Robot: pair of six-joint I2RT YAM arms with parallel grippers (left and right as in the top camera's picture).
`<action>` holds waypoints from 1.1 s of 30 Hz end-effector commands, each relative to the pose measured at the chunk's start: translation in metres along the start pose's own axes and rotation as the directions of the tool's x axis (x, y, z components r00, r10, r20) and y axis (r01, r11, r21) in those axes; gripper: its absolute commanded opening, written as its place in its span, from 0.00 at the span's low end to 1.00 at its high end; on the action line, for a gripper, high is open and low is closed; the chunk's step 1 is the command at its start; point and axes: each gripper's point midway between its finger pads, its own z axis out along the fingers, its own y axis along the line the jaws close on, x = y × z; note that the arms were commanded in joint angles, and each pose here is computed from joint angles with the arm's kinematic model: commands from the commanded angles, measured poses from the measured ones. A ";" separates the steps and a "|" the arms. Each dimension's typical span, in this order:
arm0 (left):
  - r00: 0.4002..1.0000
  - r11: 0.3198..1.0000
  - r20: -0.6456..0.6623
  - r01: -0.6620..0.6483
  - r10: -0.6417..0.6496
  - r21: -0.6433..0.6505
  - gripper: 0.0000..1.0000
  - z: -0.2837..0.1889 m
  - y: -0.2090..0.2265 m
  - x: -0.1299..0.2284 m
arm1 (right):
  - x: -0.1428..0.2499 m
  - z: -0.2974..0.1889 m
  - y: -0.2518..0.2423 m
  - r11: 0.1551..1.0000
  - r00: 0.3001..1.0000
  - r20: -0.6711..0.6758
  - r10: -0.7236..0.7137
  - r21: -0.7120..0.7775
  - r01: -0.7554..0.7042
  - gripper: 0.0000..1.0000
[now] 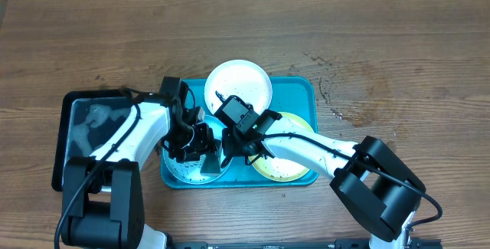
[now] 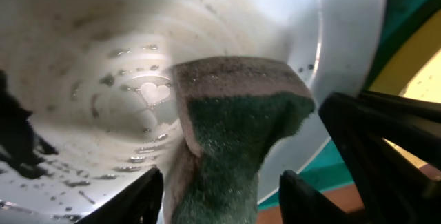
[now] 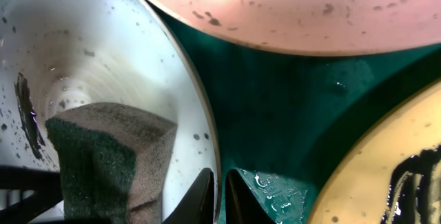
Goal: Clean dirty plates on tray and stack at the side
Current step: 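Hold the plate with right gripper and scrub it with the left sponge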
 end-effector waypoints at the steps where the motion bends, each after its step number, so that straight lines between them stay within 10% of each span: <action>1: 1.000 1.000 -0.002 0.002 -0.002 0.011 0.49 0.007 0.001 0.002 | 0.001 0.004 -0.001 1.000 1.000 -0.008 -0.010 0.002 0.010 0.09; 20: 1.000 1.000 0.005 0.003 -0.003 -0.003 0.35 0.016 0.008 0.004 | 0.001 0.004 -0.001 1.000 1.000 -0.008 -0.010 0.002 0.010 0.11; 24: 0.999 0.996 0.036 0.005 -0.001 -0.090 0.05 0.015 0.023 -0.002 | 0.001 0.004 -0.001 1.000 1.000 -0.009 -0.010 0.002 0.010 0.11; 33: 0.992 0.924 0.126 0.040 0.009 -0.380 0.04 0.002 0.074 -0.016 | 0.001 0.004 -0.001 1.000 1.000 -0.009 -0.013 0.002 0.013 0.11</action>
